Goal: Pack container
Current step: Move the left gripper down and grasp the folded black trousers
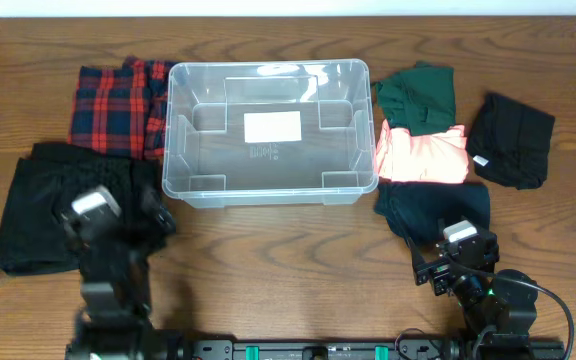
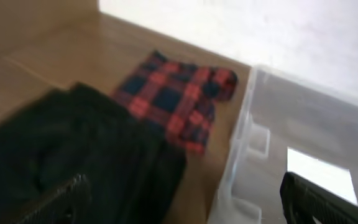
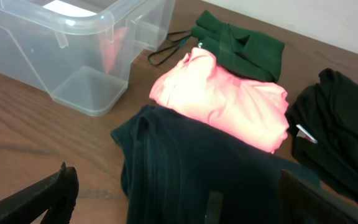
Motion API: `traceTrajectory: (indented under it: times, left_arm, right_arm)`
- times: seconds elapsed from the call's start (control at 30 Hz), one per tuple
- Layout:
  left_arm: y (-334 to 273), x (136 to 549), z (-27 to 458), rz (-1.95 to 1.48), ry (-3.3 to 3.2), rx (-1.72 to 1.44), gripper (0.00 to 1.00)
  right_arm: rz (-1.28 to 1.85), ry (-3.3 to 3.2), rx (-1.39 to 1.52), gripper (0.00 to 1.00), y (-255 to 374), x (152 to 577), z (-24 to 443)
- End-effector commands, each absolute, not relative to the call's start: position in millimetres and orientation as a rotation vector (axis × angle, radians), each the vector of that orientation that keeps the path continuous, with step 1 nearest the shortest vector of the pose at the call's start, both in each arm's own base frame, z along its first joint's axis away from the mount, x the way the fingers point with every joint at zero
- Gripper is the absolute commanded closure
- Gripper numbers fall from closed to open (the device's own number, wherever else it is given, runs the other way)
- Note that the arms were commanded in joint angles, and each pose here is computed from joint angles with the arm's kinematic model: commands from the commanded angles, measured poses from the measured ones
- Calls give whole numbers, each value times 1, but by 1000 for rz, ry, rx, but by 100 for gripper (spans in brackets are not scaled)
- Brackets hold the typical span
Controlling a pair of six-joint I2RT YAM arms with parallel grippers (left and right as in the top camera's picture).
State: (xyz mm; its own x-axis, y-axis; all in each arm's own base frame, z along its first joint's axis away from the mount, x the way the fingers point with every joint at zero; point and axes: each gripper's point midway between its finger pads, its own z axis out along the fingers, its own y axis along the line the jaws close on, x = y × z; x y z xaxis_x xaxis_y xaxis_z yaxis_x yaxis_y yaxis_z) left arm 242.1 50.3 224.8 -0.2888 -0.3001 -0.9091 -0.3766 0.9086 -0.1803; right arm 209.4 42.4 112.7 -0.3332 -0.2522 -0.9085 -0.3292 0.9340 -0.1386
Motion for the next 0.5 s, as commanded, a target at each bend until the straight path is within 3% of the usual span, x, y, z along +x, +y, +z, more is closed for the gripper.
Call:
traceTrajectory:
  times: [0.0, 0.27, 0.47]
  left_arm:
    - [63, 260, 254, 163, 1954, -567, 2]
    - [63, 317, 288, 178, 2161, -568, 2]
    - [76, 315, 262, 224, 2265, -657, 2]
  right_arm:
    - [78, 1935, -394, 1, 39, 210, 113]
    - [78, 1935, -394, 1, 39, 210, 113]
    - [78, 1935, -394, 1, 39, 210, 113]
